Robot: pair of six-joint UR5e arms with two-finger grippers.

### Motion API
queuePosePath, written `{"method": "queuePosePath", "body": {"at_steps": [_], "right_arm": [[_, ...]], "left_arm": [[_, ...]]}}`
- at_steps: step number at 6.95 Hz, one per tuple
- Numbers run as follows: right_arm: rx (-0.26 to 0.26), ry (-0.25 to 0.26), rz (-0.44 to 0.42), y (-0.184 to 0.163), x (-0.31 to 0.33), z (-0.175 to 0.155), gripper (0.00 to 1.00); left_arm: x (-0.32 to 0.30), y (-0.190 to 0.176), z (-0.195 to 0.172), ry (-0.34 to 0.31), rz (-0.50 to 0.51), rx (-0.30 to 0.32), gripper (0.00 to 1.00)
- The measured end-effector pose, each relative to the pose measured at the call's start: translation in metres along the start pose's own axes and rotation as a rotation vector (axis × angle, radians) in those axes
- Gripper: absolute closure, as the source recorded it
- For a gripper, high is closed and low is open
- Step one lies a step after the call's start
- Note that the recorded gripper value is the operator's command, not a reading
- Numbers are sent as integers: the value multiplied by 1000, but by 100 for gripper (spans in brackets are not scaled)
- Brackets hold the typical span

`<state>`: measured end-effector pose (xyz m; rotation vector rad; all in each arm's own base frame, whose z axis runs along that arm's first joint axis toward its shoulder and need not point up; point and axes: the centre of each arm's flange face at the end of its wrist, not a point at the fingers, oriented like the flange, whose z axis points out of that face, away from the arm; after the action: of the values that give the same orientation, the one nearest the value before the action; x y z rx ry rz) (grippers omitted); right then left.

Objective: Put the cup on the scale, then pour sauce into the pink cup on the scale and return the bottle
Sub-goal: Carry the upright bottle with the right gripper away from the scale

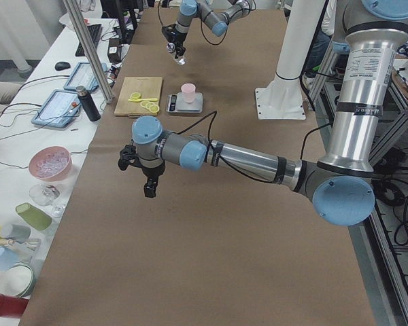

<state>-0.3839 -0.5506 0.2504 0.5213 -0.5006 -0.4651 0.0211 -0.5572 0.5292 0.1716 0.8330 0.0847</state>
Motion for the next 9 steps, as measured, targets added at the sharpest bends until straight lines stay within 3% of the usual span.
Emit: {"method": "queuePosePath", "body": {"at_steps": [1, 5, 9], "right_arm": [[7, -17, 11, 20, 11, -3, 100], [160, -133, 88, 115, 58, 40, 100], [227, -160, 113, 138, 79, 48, 100]], "left_arm": [[0, -1, -3, 1, 6, 12, 3], [7, -4, -14, 4, 24, 39, 3], [11, -4, -19, 5, 27, 49, 3]]}}
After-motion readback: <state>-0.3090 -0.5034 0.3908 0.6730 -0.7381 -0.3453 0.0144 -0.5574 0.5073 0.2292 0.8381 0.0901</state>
